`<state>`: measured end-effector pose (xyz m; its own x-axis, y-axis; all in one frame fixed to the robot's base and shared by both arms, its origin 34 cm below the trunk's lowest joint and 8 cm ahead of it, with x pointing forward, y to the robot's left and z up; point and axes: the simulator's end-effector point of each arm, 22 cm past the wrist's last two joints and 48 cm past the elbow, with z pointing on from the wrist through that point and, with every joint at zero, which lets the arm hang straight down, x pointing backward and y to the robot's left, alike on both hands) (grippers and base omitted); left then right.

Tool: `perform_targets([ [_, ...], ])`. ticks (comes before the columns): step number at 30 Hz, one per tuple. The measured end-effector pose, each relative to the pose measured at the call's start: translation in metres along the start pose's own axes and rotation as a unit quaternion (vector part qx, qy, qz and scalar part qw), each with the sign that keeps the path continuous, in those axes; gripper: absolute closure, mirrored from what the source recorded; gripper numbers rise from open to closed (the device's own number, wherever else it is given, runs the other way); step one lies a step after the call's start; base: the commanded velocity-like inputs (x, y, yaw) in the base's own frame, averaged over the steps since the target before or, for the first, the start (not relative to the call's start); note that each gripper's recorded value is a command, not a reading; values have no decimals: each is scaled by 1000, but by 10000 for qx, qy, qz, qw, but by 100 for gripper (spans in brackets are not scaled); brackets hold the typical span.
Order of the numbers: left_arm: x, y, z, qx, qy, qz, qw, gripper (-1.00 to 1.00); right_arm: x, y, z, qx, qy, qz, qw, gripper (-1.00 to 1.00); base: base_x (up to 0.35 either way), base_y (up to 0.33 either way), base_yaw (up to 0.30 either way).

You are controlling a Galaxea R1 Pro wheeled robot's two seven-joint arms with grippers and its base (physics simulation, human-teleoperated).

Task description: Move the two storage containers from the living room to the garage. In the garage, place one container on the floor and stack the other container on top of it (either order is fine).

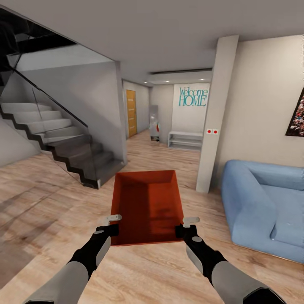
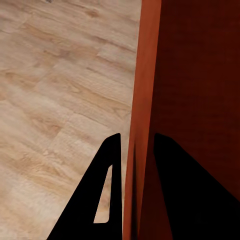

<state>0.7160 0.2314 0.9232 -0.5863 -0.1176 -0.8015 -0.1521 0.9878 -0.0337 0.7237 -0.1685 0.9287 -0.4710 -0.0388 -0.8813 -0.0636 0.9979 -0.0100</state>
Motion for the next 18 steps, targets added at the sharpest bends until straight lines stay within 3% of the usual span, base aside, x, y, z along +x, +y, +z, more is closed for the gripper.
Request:
perform_targets([
  [18, 0, 0, 0, 0, -1, 3, 10000, 100, 0, 0, 0, 0, 0, 2, 10000, 100, 322, 0, -5],
])
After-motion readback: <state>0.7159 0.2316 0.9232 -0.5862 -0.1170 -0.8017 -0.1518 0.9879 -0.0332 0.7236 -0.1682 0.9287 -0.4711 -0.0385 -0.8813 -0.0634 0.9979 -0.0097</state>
